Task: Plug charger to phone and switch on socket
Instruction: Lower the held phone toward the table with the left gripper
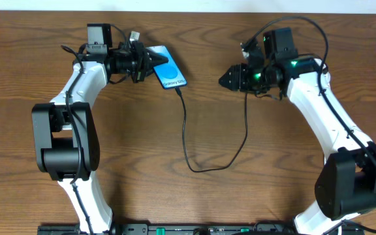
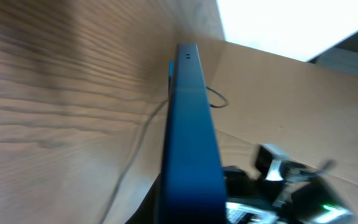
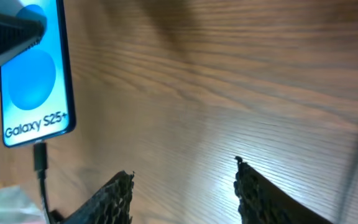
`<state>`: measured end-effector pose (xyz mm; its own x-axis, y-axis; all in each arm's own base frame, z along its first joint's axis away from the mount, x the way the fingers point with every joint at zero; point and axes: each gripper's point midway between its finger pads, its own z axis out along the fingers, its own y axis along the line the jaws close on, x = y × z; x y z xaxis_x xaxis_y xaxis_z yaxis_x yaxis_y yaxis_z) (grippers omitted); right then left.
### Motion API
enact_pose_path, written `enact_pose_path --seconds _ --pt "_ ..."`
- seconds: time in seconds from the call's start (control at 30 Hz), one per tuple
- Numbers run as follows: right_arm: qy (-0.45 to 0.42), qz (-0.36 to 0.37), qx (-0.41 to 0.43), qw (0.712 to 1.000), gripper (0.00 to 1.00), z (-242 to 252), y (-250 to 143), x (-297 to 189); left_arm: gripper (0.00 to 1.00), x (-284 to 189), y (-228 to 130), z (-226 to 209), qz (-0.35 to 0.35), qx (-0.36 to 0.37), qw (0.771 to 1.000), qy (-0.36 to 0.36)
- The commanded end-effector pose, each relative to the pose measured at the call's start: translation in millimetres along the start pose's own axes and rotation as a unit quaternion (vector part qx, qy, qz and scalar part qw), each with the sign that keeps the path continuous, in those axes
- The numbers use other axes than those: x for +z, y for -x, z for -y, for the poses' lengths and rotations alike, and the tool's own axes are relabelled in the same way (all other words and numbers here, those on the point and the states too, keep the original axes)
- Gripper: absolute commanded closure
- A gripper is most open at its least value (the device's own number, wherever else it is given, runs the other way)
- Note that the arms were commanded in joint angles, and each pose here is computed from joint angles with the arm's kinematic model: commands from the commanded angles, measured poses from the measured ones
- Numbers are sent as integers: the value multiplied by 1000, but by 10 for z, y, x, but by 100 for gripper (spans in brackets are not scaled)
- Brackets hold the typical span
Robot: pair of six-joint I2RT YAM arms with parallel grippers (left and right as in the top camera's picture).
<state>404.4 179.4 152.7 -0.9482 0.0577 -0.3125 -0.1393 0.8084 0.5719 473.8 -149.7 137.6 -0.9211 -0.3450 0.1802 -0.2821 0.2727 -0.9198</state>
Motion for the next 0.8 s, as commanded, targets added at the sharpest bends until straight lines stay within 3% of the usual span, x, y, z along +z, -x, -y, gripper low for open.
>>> enact_pose_path --seconds 0.0,0.23,0.43,0.6,0.77 --pt "-56 30 -43 997 49 93 198 -195 93 32 4 -71 9 50 998 27" --pt "-72 39 -70 994 49 7 314 -390 93 138 -214 -491 -5 60 989 133" --pt "-74 42 -74 994 49 19 335 -410 93 125 -315 -567 -24 73 986 147" --pt "-77 41 -68 994 50 65 334 -434 93 41 -299 -800 -9 67 973 221" --pt "-79 34 -69 994 50 77 303 -431 93 -40 -361 -784 -24 78 966 247"
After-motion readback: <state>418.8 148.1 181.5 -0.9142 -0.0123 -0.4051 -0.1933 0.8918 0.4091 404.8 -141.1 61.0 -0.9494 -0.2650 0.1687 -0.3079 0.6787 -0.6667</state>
